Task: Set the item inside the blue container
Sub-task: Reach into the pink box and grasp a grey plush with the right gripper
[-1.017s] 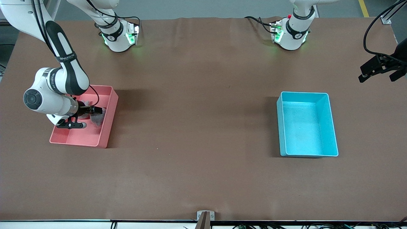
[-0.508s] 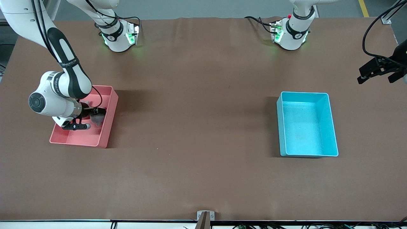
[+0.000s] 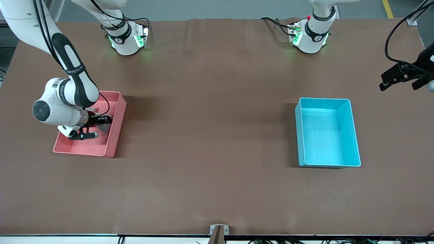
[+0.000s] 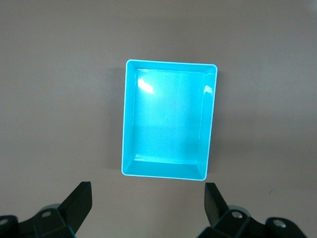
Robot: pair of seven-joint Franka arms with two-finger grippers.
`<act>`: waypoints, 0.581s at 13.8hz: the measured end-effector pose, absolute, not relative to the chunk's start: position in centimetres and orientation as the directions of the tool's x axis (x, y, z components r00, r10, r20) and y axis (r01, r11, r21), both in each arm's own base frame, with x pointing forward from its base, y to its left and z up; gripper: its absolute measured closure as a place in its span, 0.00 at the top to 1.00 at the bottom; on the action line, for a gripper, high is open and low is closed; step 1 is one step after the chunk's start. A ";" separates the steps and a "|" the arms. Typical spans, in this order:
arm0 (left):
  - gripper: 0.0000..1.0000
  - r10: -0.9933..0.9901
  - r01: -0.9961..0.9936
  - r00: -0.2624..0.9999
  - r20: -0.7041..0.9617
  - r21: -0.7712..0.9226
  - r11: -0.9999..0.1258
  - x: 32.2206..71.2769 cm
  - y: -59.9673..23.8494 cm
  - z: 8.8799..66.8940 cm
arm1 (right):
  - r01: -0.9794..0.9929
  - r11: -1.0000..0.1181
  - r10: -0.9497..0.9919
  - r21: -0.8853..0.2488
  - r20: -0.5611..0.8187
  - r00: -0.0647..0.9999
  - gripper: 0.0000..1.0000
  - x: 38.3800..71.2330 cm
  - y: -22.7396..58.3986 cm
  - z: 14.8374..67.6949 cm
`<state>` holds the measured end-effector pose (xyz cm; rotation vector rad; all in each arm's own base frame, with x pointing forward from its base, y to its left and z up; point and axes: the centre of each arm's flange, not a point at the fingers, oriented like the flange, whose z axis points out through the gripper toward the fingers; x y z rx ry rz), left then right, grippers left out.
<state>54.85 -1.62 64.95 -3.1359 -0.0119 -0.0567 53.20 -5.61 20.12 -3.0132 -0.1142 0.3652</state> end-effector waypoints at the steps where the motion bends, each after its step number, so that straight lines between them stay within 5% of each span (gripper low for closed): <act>1: 1.00 0.007 0.007 0.999 0.035 -0.005 -1.000 54.9 -1.7 64.9 | 0.063 -0.991 0.092 -0.118 -0.251 0.964 0.34 53.4 -5.6 20.6; 4: 1.00 0.002 0.002 1.000 0.030 -0.005 -1.000 55.0 -1.9 64.6 | 0.065 -0.988 0.105 -0.137 -0.307 0.946 0.29 55.1 -5.8 24.2; 8: 1.00 0.001 0.002 0.999 0.034 -0.005 -1.000 55.0 -1.9 64.8 | 0.071 -0.986 0.120 -0.151 -0.342 0.932 0.25 57.6 -5.7 35.9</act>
